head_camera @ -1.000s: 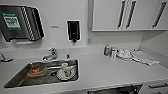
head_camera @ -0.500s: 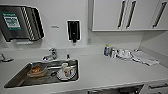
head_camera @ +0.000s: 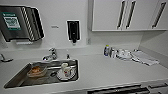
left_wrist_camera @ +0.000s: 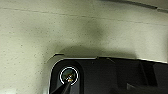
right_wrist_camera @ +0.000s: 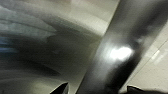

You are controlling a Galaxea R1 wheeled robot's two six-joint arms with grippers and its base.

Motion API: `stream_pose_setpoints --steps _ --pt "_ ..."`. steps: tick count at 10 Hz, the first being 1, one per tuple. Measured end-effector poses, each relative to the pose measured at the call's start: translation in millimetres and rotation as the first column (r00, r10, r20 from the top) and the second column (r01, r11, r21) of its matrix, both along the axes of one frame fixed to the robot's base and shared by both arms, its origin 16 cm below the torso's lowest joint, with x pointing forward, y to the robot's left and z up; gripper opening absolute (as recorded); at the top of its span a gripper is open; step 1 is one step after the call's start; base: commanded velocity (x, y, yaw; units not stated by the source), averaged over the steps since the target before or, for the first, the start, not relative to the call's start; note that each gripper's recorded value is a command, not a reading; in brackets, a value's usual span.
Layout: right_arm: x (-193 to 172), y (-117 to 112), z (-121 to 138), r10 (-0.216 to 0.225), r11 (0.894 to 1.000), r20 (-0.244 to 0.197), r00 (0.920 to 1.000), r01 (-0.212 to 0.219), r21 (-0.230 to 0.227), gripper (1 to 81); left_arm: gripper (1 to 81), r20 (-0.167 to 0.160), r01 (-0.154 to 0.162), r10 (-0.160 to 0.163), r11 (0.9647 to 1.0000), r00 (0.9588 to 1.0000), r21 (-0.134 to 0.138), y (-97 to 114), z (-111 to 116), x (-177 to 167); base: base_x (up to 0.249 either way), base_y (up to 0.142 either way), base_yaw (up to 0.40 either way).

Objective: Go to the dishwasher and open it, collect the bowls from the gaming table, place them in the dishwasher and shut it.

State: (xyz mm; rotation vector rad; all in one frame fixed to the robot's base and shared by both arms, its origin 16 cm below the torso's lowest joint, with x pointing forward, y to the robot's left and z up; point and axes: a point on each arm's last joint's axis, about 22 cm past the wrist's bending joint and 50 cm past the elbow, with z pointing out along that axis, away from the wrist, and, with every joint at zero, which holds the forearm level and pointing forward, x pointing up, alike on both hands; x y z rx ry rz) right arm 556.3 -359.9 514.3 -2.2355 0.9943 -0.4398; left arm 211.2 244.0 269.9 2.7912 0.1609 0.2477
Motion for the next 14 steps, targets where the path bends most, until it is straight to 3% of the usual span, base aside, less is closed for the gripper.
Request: stream_pose_setpoints --steps 2,5,8,14 --pt "-9 -1 -3 0.020 1.000 -0.004 0.9998 -0.020 -0.009 81.1 81.1 0.005 -0.002 0.002 1.0000 1.0000 0.001 1 0 1 0.000 0.000 0.000" --pt "-15 -2 -7 0.021 1.000 0.025 0.9995 -0.020 -0.022 81.1 81.1 0.023 -0.007 0.007 1.0000 0.9997 -0.001 0 1 5 0.000 0.000 0.000" --pt "-29 -3 -13 0.026 0.999 0.015 0.9996 -0.025 -0.024 81.1 81.1 0.024 -0.007 0.007 1.0000 0.9997 -0.004 -2 1 5 0.000 0.000 0.000" --pt "-66 -5 -31 0.084 0.994 0.005 0.9964 -0.084 -0.069 81.1 81.1 0.026 -0.006 0.006 1.0000 0.9996 -0.003 -2 2 6 0.000 0.000 0.000"
